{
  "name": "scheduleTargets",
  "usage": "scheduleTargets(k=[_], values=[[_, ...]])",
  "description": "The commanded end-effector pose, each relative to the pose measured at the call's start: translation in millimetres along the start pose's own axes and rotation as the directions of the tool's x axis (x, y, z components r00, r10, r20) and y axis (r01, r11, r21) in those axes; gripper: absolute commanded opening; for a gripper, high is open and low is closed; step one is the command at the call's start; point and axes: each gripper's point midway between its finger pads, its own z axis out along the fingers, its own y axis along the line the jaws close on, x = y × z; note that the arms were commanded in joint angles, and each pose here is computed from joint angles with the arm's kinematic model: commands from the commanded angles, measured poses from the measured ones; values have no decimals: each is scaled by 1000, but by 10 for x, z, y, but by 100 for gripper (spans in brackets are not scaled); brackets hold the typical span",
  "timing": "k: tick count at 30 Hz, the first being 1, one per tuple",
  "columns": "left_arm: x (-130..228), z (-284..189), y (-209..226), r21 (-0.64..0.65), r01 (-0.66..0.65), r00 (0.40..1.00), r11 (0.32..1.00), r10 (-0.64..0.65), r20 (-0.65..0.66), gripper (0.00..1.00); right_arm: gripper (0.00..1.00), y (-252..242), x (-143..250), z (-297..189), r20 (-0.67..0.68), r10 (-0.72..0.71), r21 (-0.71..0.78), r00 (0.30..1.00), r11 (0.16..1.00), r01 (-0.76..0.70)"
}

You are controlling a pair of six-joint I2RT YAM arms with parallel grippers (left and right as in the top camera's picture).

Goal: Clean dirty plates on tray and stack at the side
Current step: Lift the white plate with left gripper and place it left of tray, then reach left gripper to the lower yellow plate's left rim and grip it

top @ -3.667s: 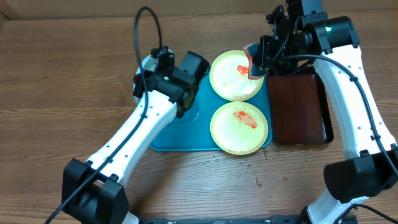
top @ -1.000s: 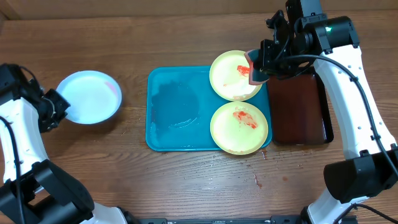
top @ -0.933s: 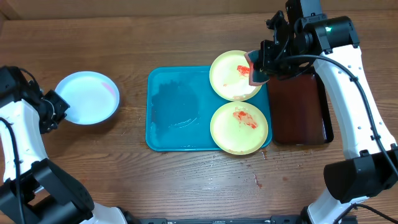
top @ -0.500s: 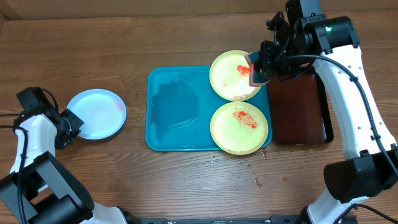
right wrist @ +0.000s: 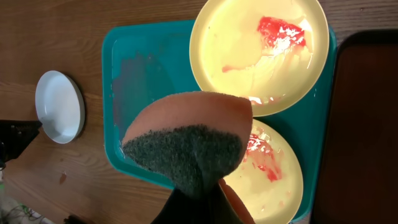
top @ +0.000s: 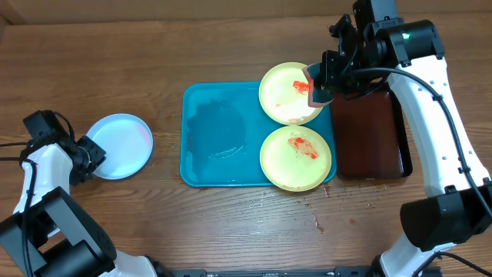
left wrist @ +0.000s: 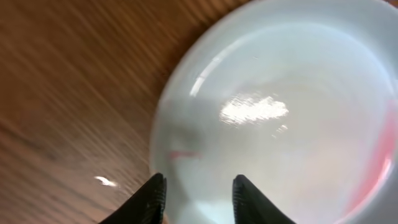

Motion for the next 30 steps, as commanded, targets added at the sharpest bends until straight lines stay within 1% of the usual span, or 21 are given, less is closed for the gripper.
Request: scheduleTargets(k=[1, 3, 5, 8, 10, 11, 12, 14, 17, 20, 22, 25, 27, 30], values=[[-86, -231, -470, 176, -154, 988, 972, 151, 27, 43, 4, 34, -26, -52, 20, -15, -3, 1000, 1000, 15], [-99, -367, -704, 217, -240, 971, 946, 237, 40, 50, 4, 34, -26, -52, 20, -15, -3, 1000, 1000, 15], [-58, -523, -982, 253, -323, 946, 912, 322, 47, 51, 4, 34, -26, -52, 20, -15, -3, 1000, 1000, 15], [195, -734, -1494, 334, -426, 898, 841, 439, 39, 53, 4, 34, -28, -52, 21, -15, -3, 1000, 1000, 15], [467, -825, -1851, 417, -482, 857, 771, 514, 40, 57, 4, 34, -28, -52, 21, -15, -3, 1000, 1000, 15], [642, -869, -2030, 463, -497, 837, 733, 546, 34, 58, 4, 34, -28, -52, 21, -15, -3, 1000, 1000, 15], [825, -891, -2175, 493, -500, 823, 712, 568, 15, 59, 4, 33, -27, -52, 21, -15, -3, 1000, 1000, 16], [1150, -902, -2376, 516, -501, 801, 695, 598, -29, 61, 4, 33, -26, -52, 20, -15, -3, 1000, 1000, 15], [1658, -875, -2624, 538, -521, 746, 663, 660, -90, 62, 4, 33, -26, -52, 20, -15, -3, 1000, 1000, 15], [2144, -781, -2814, 551, -544, 685, 633, 714, -144, 59, 4, 33, -26, -52, 20, -15, -3, 1000, 1000, 15], [2406, -681, -2897, 551, -550, 657, 628, 732, -179, 55, 4, 33, -27, -52, 21, -15, -3, 1000, 1000, 15], [2744, -504, -2961, 535, -534, 639, 655, 727, -252, 50, 4, 33, -27, -52, 21, -15, -3, 1000, 1000, 15], [2894, -392, -2958, 516, -523, 633, 678, 715, -298, 44, 4, 34, -26, -52, 20, -15, -3, 1000, 1000, 15], [3012, -262, -2919, 490, -514, 626, 704, 698, -346, 36, 4, 33, -26, -52, 20, -15, -3, 1000, 1000, 15]])
